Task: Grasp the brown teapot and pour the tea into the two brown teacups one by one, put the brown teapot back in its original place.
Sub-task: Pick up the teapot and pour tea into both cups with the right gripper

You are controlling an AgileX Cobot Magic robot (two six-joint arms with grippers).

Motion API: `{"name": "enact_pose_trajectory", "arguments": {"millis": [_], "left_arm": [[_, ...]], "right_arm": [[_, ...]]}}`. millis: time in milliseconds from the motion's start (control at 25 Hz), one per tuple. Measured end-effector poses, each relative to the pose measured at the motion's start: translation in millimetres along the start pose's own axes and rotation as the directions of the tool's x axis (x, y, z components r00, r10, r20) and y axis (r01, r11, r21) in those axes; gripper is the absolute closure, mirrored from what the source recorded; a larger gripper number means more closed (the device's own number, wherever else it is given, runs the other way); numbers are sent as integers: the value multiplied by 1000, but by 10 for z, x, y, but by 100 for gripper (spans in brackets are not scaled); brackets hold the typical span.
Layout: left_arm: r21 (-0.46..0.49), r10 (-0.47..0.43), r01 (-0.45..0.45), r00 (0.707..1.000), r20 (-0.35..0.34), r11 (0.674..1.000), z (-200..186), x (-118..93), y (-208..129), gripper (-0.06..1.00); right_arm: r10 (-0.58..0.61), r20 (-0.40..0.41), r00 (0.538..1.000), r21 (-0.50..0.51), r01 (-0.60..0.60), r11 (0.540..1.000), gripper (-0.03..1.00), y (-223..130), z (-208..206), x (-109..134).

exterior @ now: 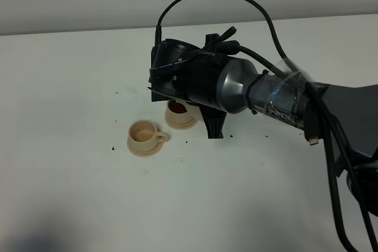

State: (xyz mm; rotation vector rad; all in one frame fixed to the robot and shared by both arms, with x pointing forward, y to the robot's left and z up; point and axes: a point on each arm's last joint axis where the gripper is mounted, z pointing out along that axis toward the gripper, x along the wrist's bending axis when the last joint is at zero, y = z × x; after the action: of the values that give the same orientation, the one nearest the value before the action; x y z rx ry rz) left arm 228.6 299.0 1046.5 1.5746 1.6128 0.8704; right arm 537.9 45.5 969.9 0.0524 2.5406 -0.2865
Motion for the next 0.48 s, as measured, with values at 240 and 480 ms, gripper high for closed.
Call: {"name": "enact_pose_trajectory", "arguments": {"millis": [240, 480], "left_arm": [[0, 0, 0, 1000, 0, 1000, 0, 0, 0, 58], [0, 0, 0, 1000, 0, 1000, 0, 0, 0, 58]], "right_arm": [[116, -35, 993, -69, -118, 991, 84, -93, -281, -100], [168, -91, 982, -114, -178, 977, 84, -78, -391, -68]]}}
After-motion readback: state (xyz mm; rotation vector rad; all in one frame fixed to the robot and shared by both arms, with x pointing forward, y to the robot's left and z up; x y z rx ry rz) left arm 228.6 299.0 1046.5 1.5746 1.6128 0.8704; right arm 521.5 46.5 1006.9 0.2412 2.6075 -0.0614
